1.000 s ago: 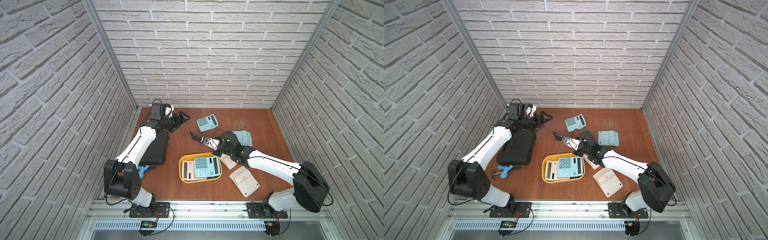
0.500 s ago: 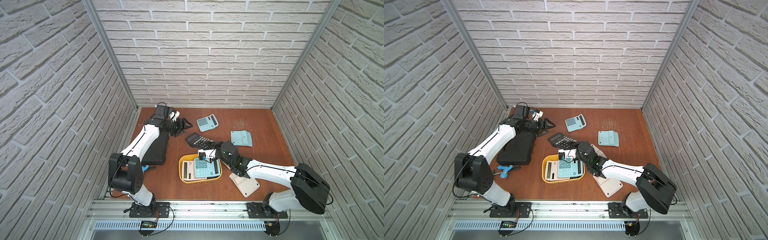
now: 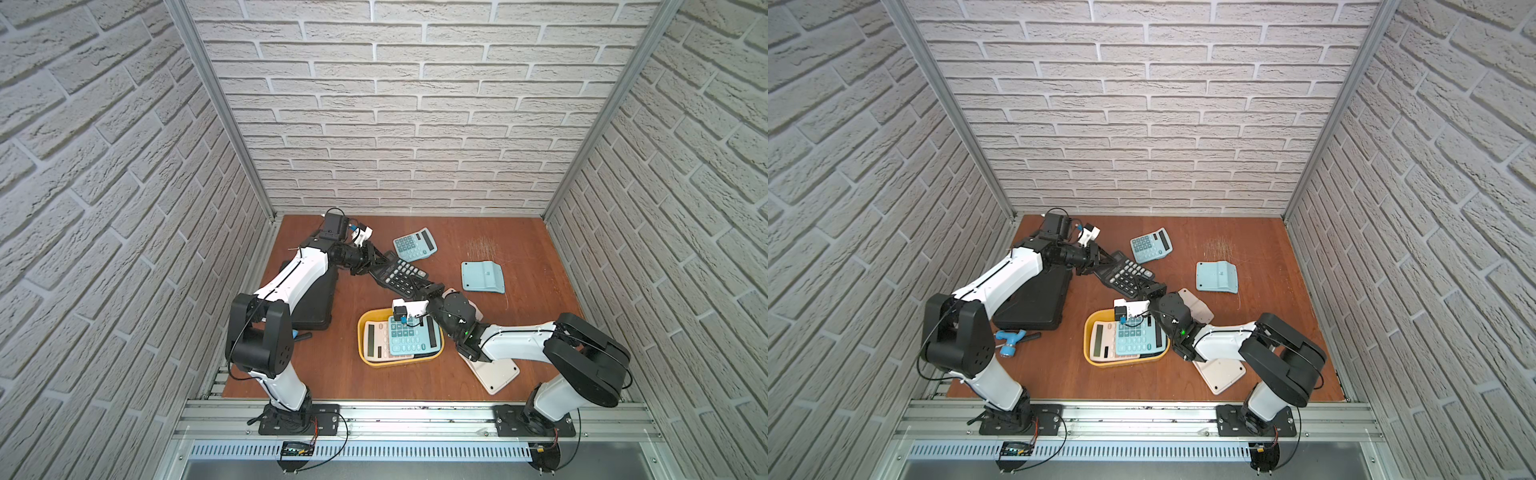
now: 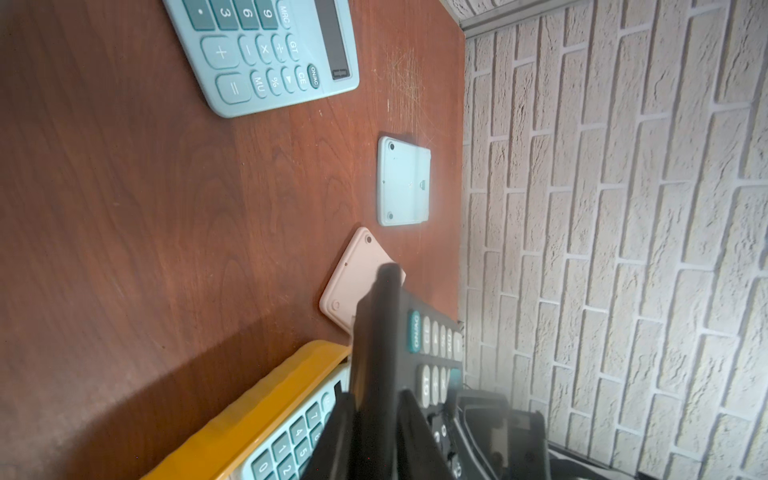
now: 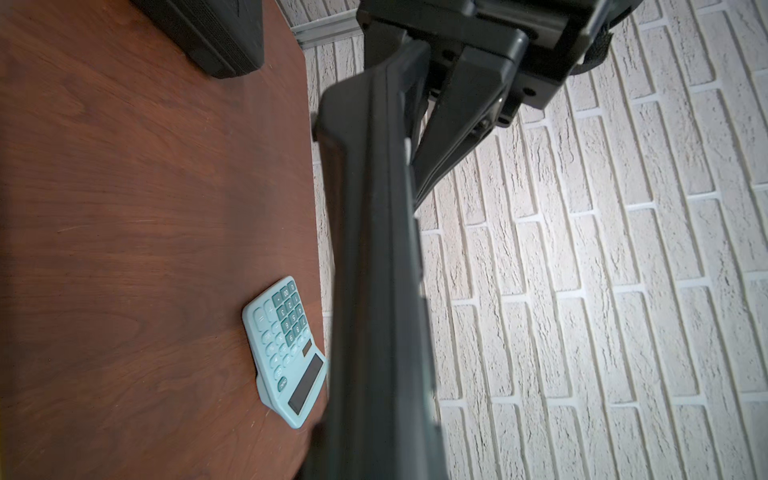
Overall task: Put the calculator in the storage box
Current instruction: Pick up the calculator at the center of the board.
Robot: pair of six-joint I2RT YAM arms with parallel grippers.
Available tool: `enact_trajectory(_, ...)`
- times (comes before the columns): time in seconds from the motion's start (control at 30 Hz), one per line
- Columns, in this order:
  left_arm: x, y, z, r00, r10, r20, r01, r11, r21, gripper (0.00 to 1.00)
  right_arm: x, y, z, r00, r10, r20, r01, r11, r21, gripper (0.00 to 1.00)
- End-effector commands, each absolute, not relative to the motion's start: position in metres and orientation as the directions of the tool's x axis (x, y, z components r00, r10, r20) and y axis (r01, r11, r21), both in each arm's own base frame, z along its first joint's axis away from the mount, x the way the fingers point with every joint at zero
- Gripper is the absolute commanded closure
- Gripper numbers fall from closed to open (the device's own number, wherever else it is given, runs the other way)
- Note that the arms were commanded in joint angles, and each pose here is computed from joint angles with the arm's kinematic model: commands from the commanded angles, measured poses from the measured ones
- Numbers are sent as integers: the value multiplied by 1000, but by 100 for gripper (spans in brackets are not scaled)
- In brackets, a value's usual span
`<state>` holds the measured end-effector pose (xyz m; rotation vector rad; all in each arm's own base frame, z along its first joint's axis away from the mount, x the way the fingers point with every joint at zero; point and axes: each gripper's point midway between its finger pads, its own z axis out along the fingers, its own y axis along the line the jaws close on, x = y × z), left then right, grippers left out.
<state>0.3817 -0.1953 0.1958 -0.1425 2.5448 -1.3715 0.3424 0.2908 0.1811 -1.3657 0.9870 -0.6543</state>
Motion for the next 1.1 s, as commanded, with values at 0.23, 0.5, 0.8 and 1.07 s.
enact_trajectory(0.23,385,-197,215,-962,-211,-175,57,471,-880,100,342,296,210,492,-829,-264,-60,271,-961,43)
enact_trajectory(0.5,395,-149,236,-870,-433,-235,-8,490,-872,100,342,299,202,468,-802,-372,-184,324,-928,0)
enact_trajectory(0.8,361,-94,250,-700,-606,-378,-114,617,-778,100,338,291,189,192,-766,-614,-548,435,-714,0)
enact_trajectory(1.07,312,-81,253,-598,-670,-440,-144,630,-763,100,351,239,196,-320,-579,-750,-593,740,-318,0)
